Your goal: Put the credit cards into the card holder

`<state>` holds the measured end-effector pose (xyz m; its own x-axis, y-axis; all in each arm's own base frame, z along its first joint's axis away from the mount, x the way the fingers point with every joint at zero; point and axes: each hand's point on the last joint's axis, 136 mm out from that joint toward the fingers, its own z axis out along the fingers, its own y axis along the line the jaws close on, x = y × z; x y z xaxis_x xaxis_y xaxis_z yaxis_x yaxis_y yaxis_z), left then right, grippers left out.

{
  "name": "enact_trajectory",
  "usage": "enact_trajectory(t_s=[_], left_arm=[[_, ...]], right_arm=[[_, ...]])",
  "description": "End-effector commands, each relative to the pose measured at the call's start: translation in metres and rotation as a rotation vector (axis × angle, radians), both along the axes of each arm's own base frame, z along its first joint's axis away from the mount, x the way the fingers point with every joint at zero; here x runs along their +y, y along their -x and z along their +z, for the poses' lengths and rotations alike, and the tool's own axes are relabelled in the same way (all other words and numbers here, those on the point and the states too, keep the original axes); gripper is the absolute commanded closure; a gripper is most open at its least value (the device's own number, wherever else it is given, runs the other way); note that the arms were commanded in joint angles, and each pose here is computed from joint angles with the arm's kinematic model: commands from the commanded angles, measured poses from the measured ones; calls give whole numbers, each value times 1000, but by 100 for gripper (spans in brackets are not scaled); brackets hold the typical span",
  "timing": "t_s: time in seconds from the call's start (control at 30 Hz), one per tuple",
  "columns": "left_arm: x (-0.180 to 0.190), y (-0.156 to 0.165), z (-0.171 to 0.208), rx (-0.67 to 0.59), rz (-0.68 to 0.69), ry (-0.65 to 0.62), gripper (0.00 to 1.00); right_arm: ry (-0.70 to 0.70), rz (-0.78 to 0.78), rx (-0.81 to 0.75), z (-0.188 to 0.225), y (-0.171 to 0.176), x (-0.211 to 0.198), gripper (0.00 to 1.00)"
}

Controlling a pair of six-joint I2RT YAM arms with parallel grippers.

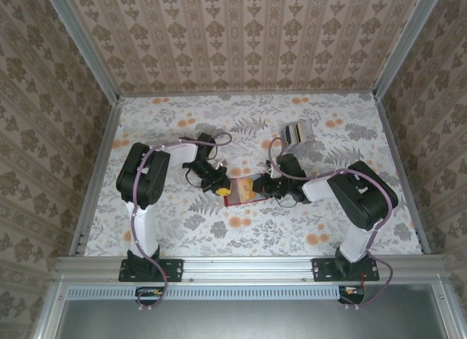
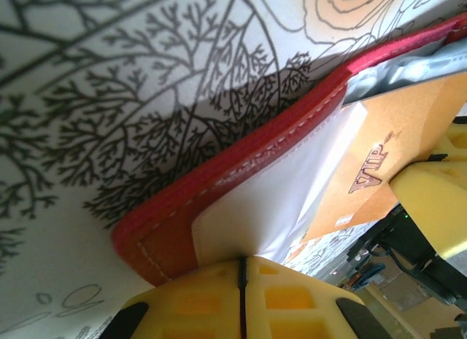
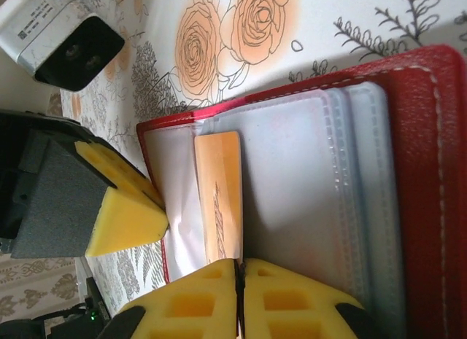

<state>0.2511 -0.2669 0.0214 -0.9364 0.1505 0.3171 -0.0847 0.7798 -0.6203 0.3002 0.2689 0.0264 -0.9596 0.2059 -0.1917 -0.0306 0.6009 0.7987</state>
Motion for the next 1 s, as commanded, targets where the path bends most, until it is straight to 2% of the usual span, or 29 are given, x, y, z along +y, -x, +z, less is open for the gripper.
enact_trajectory(t_s=[0.0, 0.07, 0.2, 0.37, 0.57, 0.63, 0.67, 0.73, 0.83, 0.97], left_arm=[[6, 3, -29, -37, -47, -68, 92], [8, 3, -29, -40, -51, -75, 92], [10, -2, -30, -51, -53, -72, 92], [18, -4, -37, -48, -63, -102, 93], [26, -8, -38, -67, -62, -131, 93], [26, -9, -37, -70, -60, -130, 93], [25, -10, -37, -72, -61, -130, 93], [24, -12, -35, -79, -57, -128, 93], [24, -15, -34, -94, -55, -129, 93], [23, -17, -34, -95, -50, -124, 93]], right_arm=[[3, 111, 99, -19, 25, 16, 92], [-5, 123, 111, -22, 24, 19, 85], [-19, 139, 117, -25, 22, 20, 81], [-53, 158, 134, -28, 16, 21, 97], [-90, 151, 136, -22, 12, 16, 99], [-97, 160, 140, -20, 12, 18, 94], [-97, 161, 139, -17, 12, 18, 85], [-65, 158, 139, -17, 13, 14, 75], [13, 140, 118, -9, 10, 3, 68], [34, 125, 106, 2, 2, -7, 64]])
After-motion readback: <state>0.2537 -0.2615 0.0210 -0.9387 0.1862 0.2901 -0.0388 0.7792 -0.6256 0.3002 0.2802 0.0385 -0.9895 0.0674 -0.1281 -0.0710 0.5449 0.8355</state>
